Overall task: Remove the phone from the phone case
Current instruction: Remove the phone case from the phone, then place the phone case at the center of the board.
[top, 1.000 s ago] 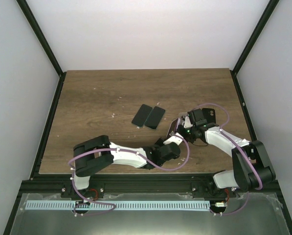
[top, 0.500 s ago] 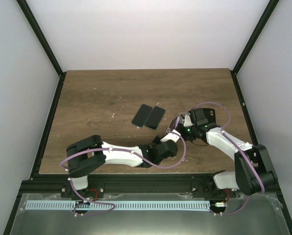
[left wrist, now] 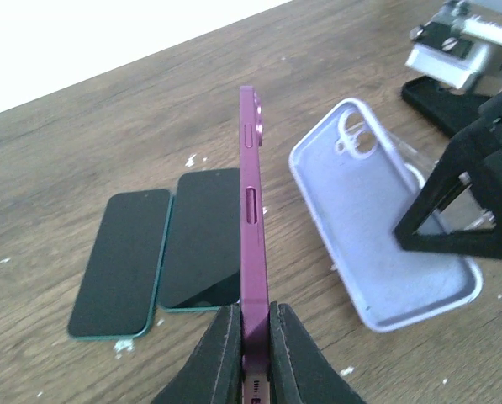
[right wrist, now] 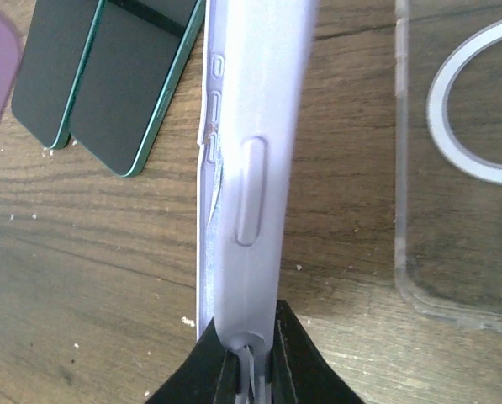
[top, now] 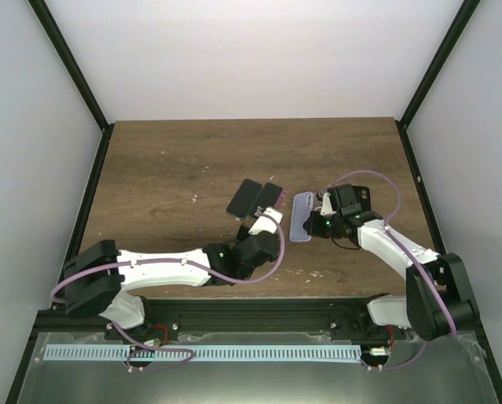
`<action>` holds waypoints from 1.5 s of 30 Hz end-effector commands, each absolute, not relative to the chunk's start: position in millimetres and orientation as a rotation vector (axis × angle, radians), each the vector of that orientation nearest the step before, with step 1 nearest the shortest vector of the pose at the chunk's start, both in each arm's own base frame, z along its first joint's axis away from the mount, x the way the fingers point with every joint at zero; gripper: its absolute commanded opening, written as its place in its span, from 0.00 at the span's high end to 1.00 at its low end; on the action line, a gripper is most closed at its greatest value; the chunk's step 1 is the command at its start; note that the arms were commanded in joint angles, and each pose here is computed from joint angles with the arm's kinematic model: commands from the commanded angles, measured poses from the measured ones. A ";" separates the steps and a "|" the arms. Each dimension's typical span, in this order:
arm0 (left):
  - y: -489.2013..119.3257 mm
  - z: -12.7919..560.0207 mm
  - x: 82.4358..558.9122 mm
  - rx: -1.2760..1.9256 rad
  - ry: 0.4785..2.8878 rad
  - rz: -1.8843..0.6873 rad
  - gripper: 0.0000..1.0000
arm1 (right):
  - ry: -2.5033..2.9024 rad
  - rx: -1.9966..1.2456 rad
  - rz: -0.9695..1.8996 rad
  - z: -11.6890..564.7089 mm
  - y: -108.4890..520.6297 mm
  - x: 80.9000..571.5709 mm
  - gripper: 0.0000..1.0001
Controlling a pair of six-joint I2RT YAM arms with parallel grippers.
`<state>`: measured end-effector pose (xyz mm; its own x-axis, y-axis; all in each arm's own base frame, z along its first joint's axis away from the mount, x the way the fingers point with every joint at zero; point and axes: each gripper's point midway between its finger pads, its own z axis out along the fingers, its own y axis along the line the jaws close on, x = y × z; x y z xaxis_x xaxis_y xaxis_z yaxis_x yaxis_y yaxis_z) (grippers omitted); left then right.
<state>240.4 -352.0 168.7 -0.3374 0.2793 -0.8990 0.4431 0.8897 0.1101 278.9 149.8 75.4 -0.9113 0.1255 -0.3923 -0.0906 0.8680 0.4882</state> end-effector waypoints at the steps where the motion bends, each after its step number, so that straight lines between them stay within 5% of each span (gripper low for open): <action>1: -325.8 188.3 239.1 0.435 1.914 -0.183 1.00 | 2.562 0.014 0.614 90.2 140.5 304.6 0.99; 16: -274.7 206.8 234.7 0.350 1.868 -0.174 1.00 | 2.706 0.064 0.157 58.6 84.0 360.2 0.99; 30: -246.5 207.4 237.1 0.278 1.868 -0.200 1.00 | 2.550 0.166 -0.081 113.0 21.7 366.4 0.99; 38: -236.9 209.9 236.2 0.270 1.868 -0.181 1.00 | 2.435 -0.205 0.479 155.2 103.4 361.8 0.99; 45: -232.4 200.9 239.0 0.273 1.912 -0.110 1.00 | 2.527 -0.317 0.879 126.9 148.2 341.3 0.98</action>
<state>232.6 -236.7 188.2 -0.3384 0.1744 -0.9247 0.3003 0.9513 0.0696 349.2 116.5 123.9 -0.8558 -0.0259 -0.5167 -0.2548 0.8903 0.3774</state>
